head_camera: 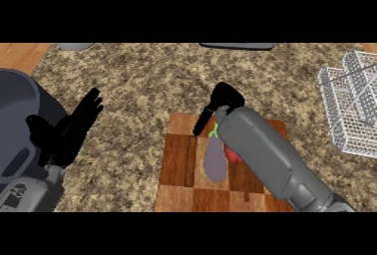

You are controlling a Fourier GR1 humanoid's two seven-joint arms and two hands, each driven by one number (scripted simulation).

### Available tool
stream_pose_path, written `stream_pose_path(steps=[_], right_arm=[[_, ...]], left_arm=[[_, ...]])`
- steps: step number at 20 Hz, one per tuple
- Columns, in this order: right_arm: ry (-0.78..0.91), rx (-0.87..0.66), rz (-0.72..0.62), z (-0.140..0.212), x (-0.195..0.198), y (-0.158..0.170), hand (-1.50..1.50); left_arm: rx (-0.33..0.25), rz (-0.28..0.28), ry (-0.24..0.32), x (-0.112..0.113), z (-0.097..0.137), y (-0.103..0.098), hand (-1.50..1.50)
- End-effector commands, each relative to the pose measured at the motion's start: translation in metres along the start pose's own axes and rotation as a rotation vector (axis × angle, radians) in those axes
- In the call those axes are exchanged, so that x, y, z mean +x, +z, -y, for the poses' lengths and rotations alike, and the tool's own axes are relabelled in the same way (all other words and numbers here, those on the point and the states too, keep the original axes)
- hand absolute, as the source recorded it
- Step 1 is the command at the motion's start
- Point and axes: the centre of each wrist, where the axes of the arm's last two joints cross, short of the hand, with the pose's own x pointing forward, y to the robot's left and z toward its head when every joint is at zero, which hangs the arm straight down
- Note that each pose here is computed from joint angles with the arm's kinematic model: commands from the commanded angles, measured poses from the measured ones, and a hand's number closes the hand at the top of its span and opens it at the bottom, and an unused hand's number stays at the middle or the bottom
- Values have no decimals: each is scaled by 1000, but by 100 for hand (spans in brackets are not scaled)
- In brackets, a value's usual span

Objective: Pick the eggplant from the cutting board and place it in the tiered basket

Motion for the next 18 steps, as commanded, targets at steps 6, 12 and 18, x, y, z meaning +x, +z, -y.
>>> stream_pose_path(steps=[6, 12, 18], right_arm=[[272, 312, -251, 25, 58, 25, -150], [273, 252, -361, 22, 62, 13, -150], [331, 301, -440, -1, 43, -7, -150]], left_arm=[[13, 8, 12, 3, 7, -6, 0], [7, -2, 5, -1, -1, 4, 0], [-2, -4, 14, 0, 3, 10, 0]])
